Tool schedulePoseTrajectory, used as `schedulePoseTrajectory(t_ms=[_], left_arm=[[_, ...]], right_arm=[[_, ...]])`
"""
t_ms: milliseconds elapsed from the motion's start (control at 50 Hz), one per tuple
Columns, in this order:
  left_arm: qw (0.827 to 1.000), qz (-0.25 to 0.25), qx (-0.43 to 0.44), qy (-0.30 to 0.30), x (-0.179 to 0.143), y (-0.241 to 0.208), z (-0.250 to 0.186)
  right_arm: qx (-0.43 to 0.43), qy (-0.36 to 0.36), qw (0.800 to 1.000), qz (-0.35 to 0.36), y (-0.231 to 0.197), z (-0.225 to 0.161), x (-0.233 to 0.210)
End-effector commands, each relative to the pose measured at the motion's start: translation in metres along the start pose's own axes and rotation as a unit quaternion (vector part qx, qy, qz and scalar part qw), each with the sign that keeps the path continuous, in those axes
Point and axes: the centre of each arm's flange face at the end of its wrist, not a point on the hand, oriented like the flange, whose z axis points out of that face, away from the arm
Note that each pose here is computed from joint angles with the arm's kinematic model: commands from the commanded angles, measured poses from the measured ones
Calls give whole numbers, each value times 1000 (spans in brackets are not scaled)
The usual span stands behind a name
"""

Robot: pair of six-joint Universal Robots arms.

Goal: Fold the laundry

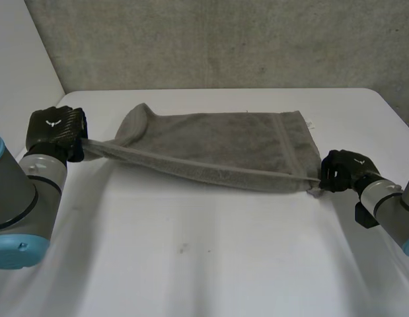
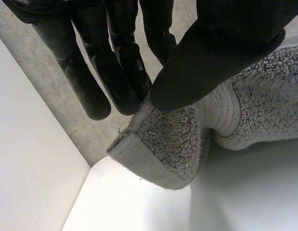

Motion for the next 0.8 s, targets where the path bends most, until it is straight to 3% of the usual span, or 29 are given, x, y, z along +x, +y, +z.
schedulePoseTrajectory(t_ms=[20,160,280,420,580,800], left_arm=[[1000,-4,-4,4,2,2,-3],[1000,-4,-9,9,4,2,-8],[1000,-3,-17,21,11,3,-13],[999,-1,-26,26,13,8,-17],[999,-1,-26,25,12,8,-16],[999,-1,-26,22,10,8,-15]], right_arm=[[41,18,999,-17,-26,3,6],[127,21,983,-134,-76,-16,-6],[52,5,979,-197,-55,-22,-19],[-30,-13,985,-167,-27,-26,-24],[-61,-10,997,-55,-12,-38,-24],[-43,-11,997,-56,5,-21,-21]])
